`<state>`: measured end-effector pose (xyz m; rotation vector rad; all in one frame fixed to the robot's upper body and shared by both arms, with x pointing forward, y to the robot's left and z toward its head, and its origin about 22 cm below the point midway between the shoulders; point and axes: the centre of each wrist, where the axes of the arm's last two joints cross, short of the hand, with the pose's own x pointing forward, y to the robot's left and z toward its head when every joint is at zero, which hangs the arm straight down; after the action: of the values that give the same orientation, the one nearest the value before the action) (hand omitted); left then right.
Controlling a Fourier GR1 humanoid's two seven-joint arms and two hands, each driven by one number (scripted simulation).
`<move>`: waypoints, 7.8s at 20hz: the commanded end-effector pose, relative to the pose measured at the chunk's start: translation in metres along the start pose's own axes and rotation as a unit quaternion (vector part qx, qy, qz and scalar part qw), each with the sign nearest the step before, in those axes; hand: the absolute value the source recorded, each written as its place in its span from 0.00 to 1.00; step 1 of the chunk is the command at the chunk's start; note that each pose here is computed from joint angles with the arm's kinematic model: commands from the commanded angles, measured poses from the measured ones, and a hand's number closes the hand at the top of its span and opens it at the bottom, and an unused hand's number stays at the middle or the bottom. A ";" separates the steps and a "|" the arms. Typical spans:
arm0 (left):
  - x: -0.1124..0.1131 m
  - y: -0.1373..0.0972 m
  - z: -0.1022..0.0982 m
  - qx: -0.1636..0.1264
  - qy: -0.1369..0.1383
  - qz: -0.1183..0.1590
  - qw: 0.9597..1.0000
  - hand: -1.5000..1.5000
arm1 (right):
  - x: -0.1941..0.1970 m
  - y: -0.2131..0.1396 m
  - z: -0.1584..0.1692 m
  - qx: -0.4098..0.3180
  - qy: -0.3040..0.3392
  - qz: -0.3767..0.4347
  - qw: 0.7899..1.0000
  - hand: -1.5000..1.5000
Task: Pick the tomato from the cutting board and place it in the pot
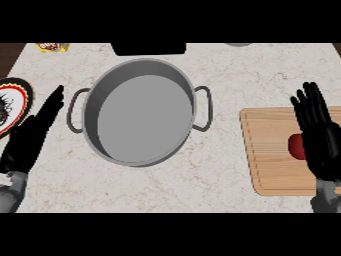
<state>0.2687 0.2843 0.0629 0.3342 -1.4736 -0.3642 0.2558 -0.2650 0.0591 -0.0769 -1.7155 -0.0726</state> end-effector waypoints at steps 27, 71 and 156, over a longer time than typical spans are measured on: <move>0.024 -0.056 -0.003 -0.001 0.011 0.217 0.976 0.50 | 0.131 -0.204 -0.029 0.339 -0.120 0.437 0.825 0.00; 0.030 -0.041 0.003 0.004 0.010 0.215 0.976 0.50 | 0.041 -0.087 -0.038 0.316 0.108 0.555 0.762 0.00; 0.023 -0.056 -0.003 -0.020 0.004 0.211 0.977 0.50 | 0.183 0.269 -0.011 -0.149 0.016 0.544 0.826 1.00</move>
<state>0.2714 0.2191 0.0627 -0.0203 -1.4747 -0.0550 0.2454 -0.0107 0.2360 -1.2474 -1.6096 0.6356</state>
